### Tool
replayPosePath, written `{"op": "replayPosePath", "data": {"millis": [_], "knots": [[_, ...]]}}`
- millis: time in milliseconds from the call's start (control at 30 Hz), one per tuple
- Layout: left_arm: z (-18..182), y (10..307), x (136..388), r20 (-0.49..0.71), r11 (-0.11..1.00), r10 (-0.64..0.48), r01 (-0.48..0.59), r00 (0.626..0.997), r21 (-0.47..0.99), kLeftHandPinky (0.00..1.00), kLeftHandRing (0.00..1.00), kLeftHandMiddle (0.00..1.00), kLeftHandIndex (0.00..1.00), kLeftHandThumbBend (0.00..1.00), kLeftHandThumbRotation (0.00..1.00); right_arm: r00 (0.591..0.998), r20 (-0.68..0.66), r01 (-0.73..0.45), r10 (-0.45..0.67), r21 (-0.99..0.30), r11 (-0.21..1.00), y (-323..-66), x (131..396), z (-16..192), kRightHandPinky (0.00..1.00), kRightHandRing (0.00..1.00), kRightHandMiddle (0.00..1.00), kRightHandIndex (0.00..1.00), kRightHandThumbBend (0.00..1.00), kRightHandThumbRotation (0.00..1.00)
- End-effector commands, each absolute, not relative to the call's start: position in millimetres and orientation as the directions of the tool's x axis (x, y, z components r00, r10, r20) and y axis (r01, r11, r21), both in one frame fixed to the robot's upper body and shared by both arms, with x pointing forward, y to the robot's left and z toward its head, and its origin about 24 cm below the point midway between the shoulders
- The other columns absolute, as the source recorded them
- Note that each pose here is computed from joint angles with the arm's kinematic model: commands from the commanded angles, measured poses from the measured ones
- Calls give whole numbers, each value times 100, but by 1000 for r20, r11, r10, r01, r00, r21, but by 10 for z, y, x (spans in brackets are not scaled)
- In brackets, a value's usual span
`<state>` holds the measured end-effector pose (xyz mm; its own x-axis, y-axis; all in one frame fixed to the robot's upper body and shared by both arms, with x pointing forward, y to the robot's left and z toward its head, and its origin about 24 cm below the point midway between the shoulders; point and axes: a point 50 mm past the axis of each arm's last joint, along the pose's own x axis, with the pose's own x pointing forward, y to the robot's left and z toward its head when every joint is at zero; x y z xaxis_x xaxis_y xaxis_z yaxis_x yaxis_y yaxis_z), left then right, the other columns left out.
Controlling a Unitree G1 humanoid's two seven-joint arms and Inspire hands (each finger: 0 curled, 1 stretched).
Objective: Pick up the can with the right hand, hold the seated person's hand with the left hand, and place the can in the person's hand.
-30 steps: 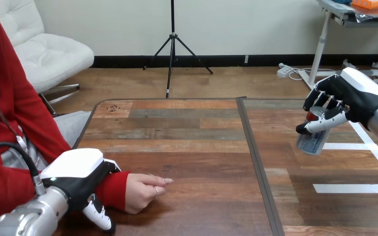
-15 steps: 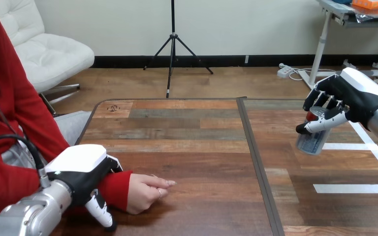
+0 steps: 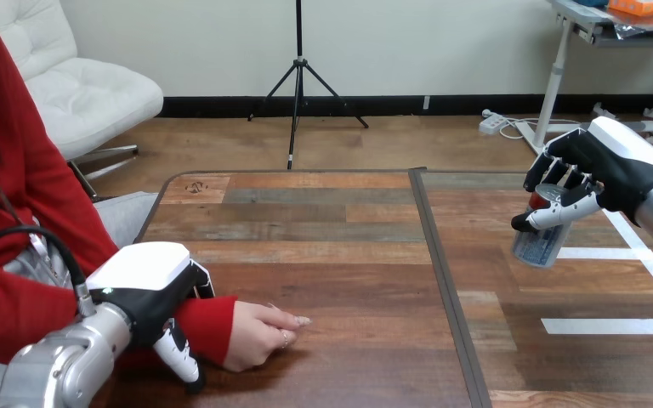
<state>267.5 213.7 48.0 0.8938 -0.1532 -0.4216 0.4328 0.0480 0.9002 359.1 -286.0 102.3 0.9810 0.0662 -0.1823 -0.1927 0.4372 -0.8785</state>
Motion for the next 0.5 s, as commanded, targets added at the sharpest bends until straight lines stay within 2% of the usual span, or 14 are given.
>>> {"op": "replayPosePath", "data": {"millis": [0, 167, 467], "knots": [[439, 2112, 2755, -427, 48, -139, 437, 894, 898, 36, 42, 47, 49, 89, 0, 997, 3, -31, 76, -896, 443, -2826, 3755, 1561, 35, 40, 45, 48, 71, 0], [410, 2104, 2773, -426, 65, -134, 437, 895, 897, 33, 38, 43, 43, 87, 0, 997, 7, -28, 77, -895, 445, -2828, 3754, 1567, 35, 39, 45, 48, 71, 0], [362, 2090, 2791, -433, 51, -132, 442, 892, 895, 35, 37, 42, 41, 82, 0, 997, 11, -25, 77, -894, 446, -2833, 3751, 1577, 35, 39, 45, 48, 71, 0]]}}
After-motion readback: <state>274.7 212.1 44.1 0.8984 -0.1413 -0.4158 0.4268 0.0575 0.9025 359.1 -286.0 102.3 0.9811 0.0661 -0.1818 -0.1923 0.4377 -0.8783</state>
